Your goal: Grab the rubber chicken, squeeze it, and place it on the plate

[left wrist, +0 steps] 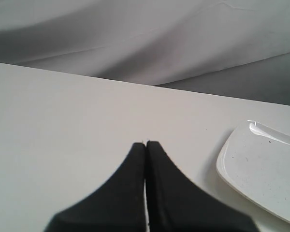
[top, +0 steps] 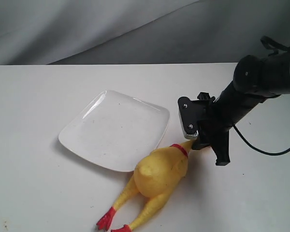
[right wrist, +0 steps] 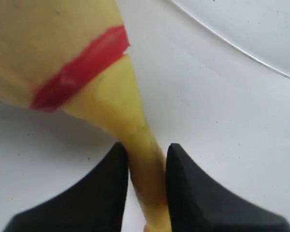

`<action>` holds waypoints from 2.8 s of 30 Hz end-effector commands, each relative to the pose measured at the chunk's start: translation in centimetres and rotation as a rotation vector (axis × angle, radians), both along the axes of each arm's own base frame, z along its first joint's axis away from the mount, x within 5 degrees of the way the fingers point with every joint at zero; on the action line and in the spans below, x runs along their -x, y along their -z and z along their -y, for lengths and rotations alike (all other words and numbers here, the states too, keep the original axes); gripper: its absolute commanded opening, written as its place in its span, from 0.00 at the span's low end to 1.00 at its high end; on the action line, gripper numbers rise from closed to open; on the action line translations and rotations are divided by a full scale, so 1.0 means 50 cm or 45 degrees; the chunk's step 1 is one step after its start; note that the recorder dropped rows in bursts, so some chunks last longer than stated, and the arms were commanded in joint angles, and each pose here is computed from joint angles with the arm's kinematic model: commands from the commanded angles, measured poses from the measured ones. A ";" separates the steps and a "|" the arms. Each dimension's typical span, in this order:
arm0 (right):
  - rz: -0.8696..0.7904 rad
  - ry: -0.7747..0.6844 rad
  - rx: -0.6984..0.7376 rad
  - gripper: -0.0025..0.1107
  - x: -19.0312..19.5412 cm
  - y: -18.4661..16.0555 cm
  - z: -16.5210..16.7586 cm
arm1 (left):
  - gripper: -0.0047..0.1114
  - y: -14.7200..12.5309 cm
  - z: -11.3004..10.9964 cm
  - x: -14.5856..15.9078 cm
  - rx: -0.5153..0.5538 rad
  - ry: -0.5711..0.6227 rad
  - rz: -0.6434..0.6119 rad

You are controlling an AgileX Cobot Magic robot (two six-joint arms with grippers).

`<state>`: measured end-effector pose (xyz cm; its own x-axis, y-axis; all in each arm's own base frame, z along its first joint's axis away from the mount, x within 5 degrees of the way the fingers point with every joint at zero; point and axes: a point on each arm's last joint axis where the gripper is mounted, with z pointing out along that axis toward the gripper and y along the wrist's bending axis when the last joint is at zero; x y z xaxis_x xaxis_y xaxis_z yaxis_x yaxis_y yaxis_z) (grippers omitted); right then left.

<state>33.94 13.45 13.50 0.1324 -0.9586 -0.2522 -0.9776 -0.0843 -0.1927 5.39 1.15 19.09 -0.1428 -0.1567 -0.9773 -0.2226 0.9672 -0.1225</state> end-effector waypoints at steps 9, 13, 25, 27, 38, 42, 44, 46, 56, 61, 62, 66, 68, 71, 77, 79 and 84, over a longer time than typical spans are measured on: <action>-0.098 -0.068 0.000 0.02 0.063 -0.123 0.013 | 0.05 0.004 0.000 0.000 0.001 -0.003 -0.007; -0.081 -0.035 -0.050 0.02 0.101 -0.201 0.021 | 0.05 0.004 0.000 0.000 0.001 -0.003 -0.007; 0.050 0.315 -0.615 0.02 0.226 -0.422 0.020 | 0.05 0.004 0.000 0.000 0.001 -0.003 -0.007; 0.028 0.387 -0.647 0.02 0.234 -0.432 0.023 | 0.05 0.004 0.000 0.000 0.001 -0.003 -0.007; -0.001 0.484 -0.725 0.02 0.233 -0.440 0.019 | 0.05 -0.021 -0.001 -0.002 -0.146 0.006 0.144; -0.034 0.490 -0.774 0.02 0.236 -0.444 0.014 | 0.05 -0.041 0.000 -0.002 -0.173 0.012 0.276; -0.064 0.484 -0.784 0.02 0.239 -0.445 0.012 | 0.05 -0.045 0.001 -0.002 -0.175 0.013 0.303; -0.099 0.486 -0.776 0.02 0.243 -0.443 0.012 | 0.05 -0.046 0.001 -0.002 -0.179 0.013 0.310; -0.243 0.600 -0.799 0.02 0.252 -0.376 0.010 | 0.05 -0.143 0.061 0.036 0.016 0.464 1.092; -0.344 0.681 -0.795 0.02 0.241 -0.360 0.004 | 0.07 -0.126 0.134 0.029 -0.445 0.956 0.680; -0.395 0.705 -0.777 0.02 0.234 -0.347 0.000 | 0.10 -0.143 0.141 0.029 -0.446 1.022 0.692; -0.525 0.724 -0.699 0.02 0.212 -0.301 -0.010 | 0.31 -0.202 0.150 0.004 -0.760 1.219 0.407; -0.556 0.737 -0.687 0.02 0.204 -0.287 -0.014 | 0.44 -0.234 0.145 -0.019 -0.662 1.233 0.336; -0.576 0.739 -0.688 0.02 0.199 -0.280 -0.017 | 0.63 -0.255 0.145 -0.051 -0.617 1.289 0.297; -0.607 0.738 -0.719 0.02 0.199 -0.284 -0.022 | 0.66 -0.238 0.163 -0.131 -0.709 1.507 0.205; -0.648 0.727 -0.729 0.02 0.204 -0.286 -0.024 | 0.66 -0.224 0.174 -0.157 -0.816 1.571 0.197; -0.673 0.717 -0.729 0.02 0.207 -0.287 -0.025 | 0.66 -0.190 0.202 -0.212 -1.353 1.527 0.205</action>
